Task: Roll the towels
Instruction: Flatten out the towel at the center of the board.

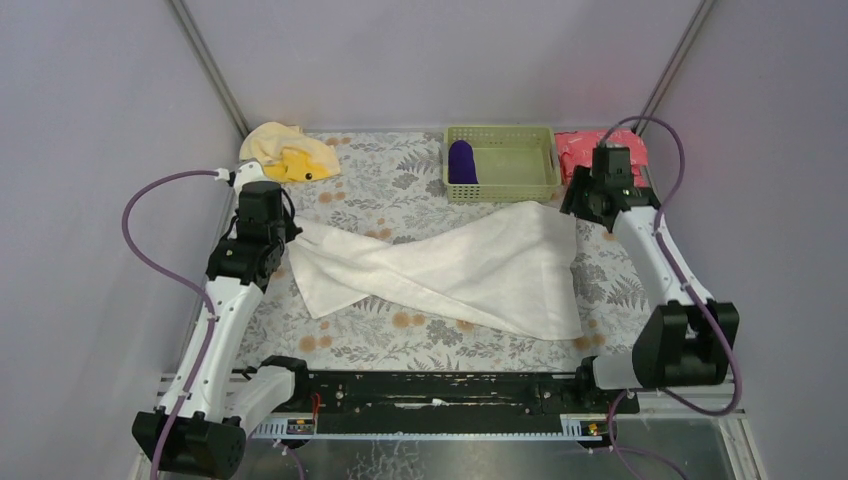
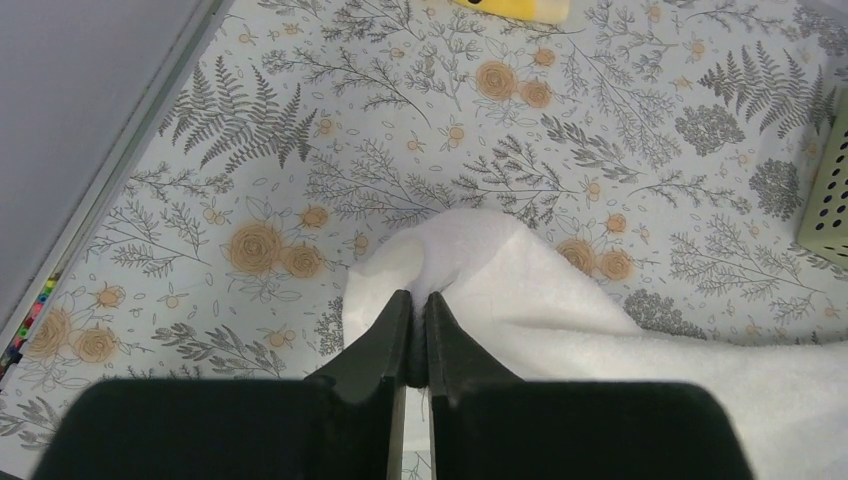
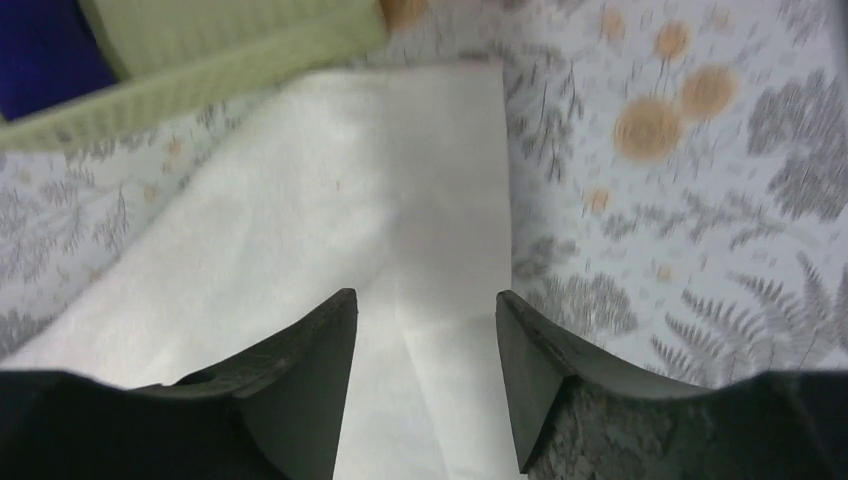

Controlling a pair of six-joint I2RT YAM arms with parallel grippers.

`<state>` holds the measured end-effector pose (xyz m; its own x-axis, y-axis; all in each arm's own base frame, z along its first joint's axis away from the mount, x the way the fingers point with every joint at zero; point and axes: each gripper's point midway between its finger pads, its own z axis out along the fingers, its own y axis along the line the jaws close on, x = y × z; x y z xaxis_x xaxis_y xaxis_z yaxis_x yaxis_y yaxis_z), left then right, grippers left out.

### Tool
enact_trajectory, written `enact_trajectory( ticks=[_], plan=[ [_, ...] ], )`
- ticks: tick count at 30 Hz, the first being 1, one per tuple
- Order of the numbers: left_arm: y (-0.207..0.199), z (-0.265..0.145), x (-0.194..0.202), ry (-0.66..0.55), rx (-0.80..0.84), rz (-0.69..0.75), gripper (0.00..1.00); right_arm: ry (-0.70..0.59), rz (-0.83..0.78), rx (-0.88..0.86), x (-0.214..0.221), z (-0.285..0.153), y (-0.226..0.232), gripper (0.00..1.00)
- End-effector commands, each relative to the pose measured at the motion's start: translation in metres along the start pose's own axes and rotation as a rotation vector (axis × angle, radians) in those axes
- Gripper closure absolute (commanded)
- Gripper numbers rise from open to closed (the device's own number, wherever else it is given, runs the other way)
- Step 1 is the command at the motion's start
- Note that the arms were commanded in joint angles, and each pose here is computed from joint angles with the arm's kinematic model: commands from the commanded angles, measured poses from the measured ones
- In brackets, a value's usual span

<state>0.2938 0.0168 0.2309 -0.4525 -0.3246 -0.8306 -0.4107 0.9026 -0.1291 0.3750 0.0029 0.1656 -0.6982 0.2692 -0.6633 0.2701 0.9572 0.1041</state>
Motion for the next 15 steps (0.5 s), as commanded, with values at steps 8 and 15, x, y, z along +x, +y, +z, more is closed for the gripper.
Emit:
enact_trajectory(
  ticks=[8,15],
  plan=[
    [-0.006,-0.008,-0.006,-0.089,0.085,-0.020,1.00,0.315,0.177,0.000,0.163,-0.010,-0.022,0.42],
    [0.004,-0.009,-0.005,-0.107,0.045,-0.029,1.00,0.413,0.178,0.059,0.182,0.035,-0.024,0.45]
  ],
)
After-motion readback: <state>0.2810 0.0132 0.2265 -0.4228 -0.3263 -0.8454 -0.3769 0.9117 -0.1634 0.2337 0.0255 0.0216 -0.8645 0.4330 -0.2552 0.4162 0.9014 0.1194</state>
